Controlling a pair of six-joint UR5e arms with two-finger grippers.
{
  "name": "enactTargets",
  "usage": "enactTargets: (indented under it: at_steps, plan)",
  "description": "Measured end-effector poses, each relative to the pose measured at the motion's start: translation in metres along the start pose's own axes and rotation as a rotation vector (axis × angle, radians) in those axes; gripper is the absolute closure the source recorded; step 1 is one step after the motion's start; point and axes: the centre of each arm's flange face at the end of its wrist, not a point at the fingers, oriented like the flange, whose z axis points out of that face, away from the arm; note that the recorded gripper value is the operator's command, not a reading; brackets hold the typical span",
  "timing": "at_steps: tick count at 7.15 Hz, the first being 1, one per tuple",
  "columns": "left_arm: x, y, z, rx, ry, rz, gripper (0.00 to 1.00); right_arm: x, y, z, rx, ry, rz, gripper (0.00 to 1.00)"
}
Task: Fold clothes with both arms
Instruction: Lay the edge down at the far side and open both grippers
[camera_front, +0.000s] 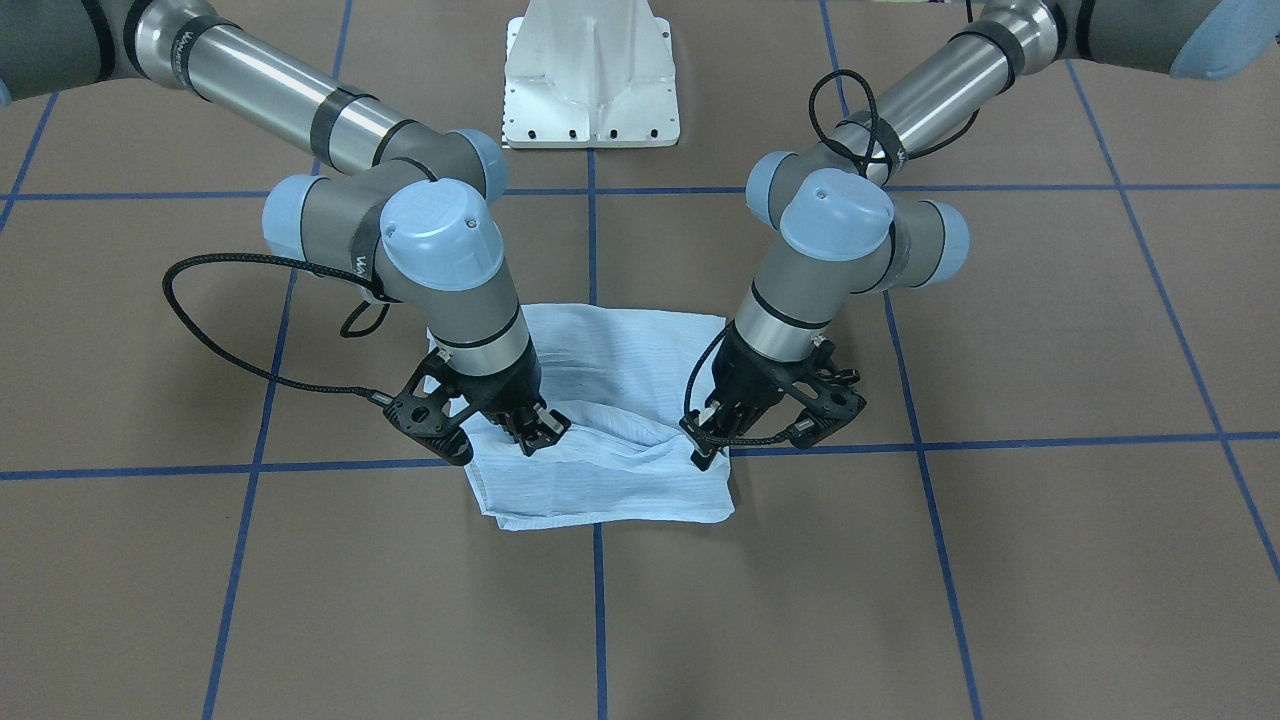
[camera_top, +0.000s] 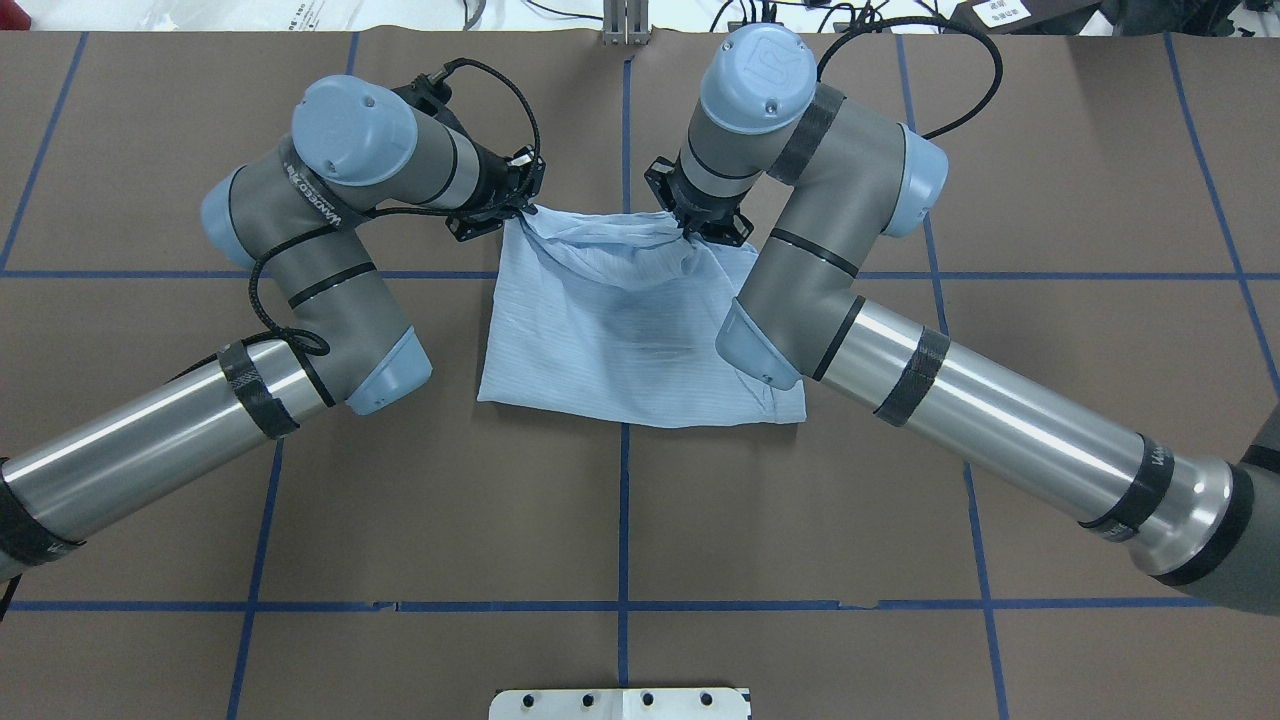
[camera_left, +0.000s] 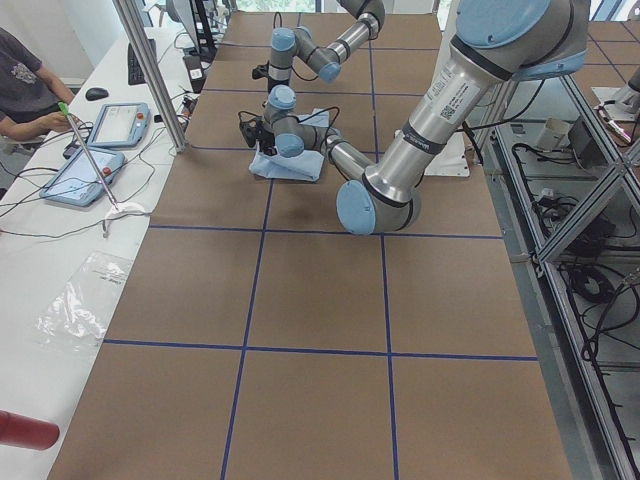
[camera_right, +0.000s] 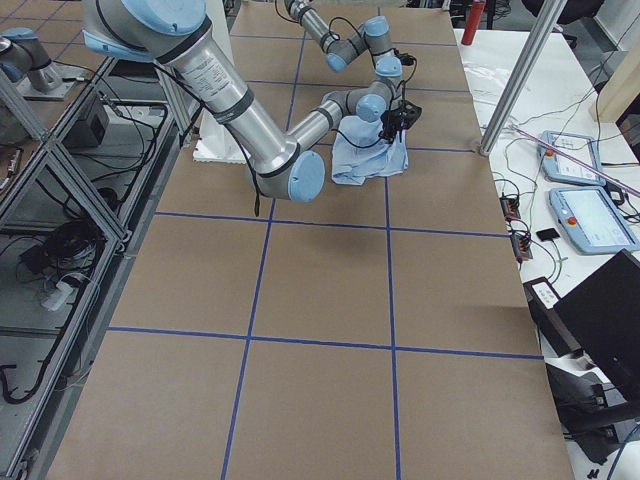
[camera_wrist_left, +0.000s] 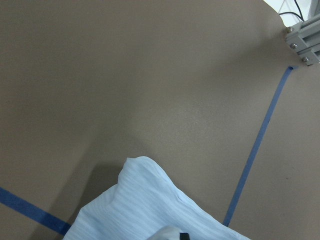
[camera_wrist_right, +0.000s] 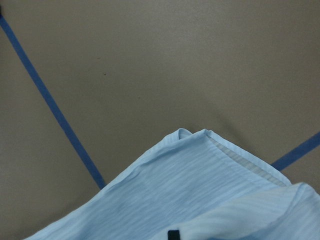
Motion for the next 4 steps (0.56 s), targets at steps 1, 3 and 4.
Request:
enactTargets:
  at_steps: [1,3,4]
  plan:
    - [0.001,-0.010,-0.004,0.012,0.002,-0.003,0.00,-0.001,-0.006,-0.004,-0.006,-0.003,-0.007,0.00]
    - [0.000,-0.042,-0.015,0.048,0.003,-0.017,0.00,-0.005,-0.018,-0.019,-0.040,-0.016,-0.039,0.00]
    - [-0.004,-0.054,-0.019,0.056,-0.003,-0.007,0.00,-0.006,-0.020,-0.023,-0.048,-0.022,-0.056,0.00]
